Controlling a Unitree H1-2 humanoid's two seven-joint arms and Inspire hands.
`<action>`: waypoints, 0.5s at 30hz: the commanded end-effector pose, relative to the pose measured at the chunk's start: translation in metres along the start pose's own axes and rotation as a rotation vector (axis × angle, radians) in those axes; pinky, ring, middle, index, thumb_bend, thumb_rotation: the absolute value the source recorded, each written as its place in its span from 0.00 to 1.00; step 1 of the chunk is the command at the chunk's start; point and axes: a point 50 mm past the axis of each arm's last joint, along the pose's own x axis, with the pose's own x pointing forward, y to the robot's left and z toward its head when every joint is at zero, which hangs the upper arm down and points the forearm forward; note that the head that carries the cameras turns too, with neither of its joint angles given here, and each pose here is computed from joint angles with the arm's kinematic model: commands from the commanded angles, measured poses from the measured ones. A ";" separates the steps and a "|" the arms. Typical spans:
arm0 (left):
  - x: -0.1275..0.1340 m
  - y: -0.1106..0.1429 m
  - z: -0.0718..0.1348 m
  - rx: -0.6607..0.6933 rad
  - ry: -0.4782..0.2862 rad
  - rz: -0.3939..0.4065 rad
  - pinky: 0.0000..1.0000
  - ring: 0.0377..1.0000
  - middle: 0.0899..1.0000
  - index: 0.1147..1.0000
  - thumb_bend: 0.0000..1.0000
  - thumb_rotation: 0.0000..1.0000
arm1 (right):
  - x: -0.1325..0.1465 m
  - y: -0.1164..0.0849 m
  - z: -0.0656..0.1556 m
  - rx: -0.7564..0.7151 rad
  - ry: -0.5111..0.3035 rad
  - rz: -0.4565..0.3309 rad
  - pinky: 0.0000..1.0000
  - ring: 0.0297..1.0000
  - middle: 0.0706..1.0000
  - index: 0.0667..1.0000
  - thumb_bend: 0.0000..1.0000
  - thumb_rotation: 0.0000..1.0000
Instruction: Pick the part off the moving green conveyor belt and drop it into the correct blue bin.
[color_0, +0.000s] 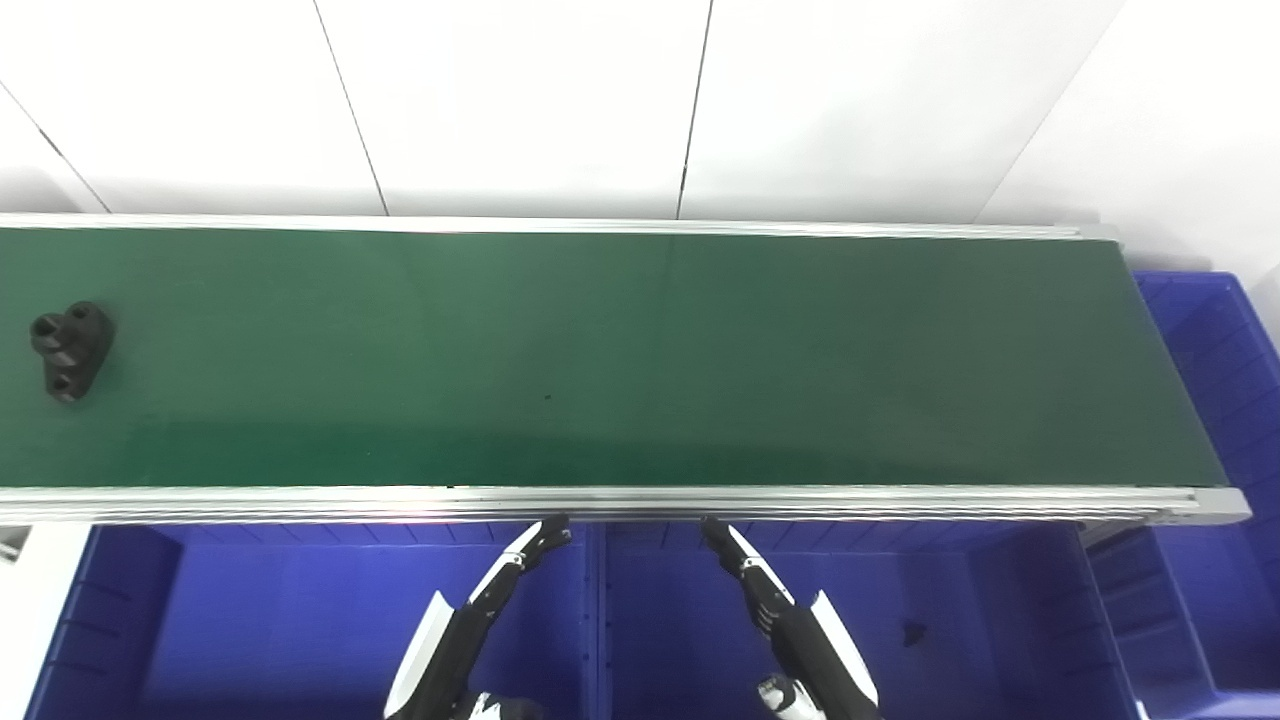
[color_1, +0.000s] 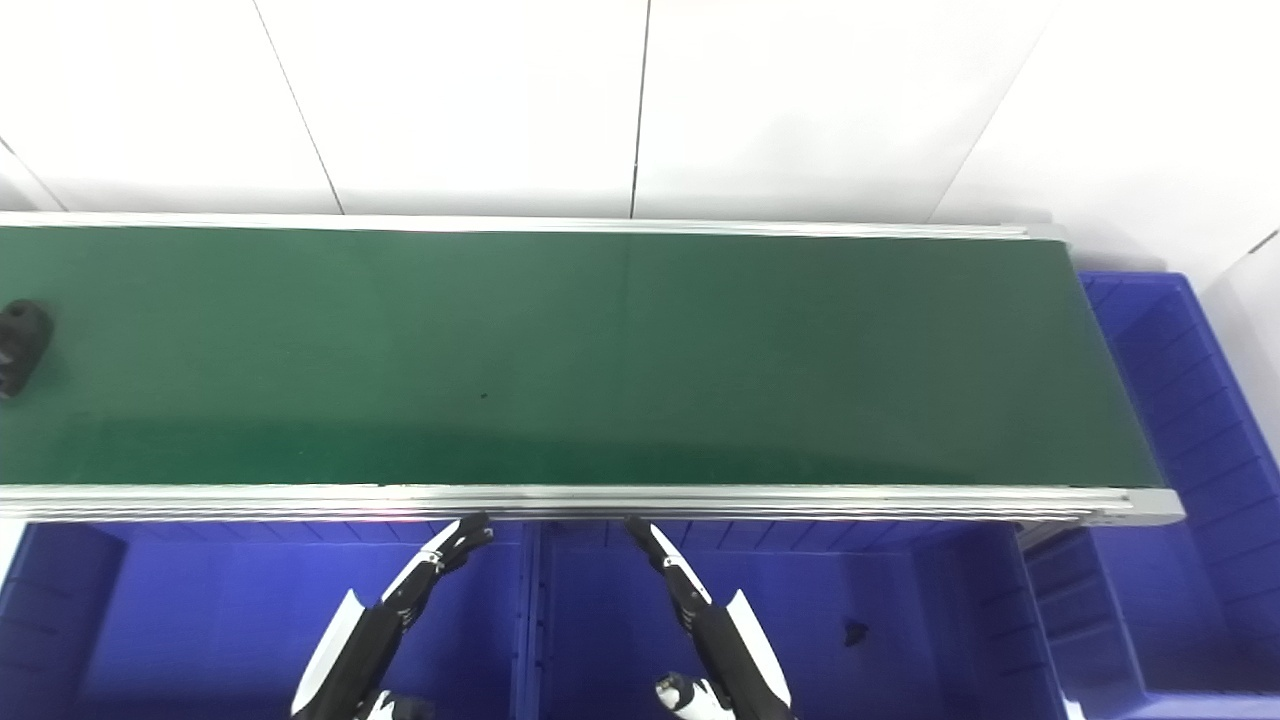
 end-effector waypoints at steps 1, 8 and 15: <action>0.000 0.000 0.011 -0.013 -0.055 0.007 0.93 0.94 0.91 0.92 0.96 1.00 | 0.001 0.002 0.011 0.005 -0.079 -0.004 0.99 0.98 0.96 0.95 1.00 0.99; 0.000 0.000 0.012 -0.023 -0.048 0.006 0.94 0.95 0.91 0.91 0.99 1.00 | 0.000 -0.001 0.011 0.008 -0.080 -0.011 0.94 0.95 0.94 0.93 1.00 0.99; 0.000 0.000 0.013 -0.023 -0.038 0.006 0.93 0.95 0.91 0.91 1.00 1.00 | 0.000 -0.002 0.012 0.008 -0.080 -0.010 0.94 0.95 0.95 0.93 1.00 0.97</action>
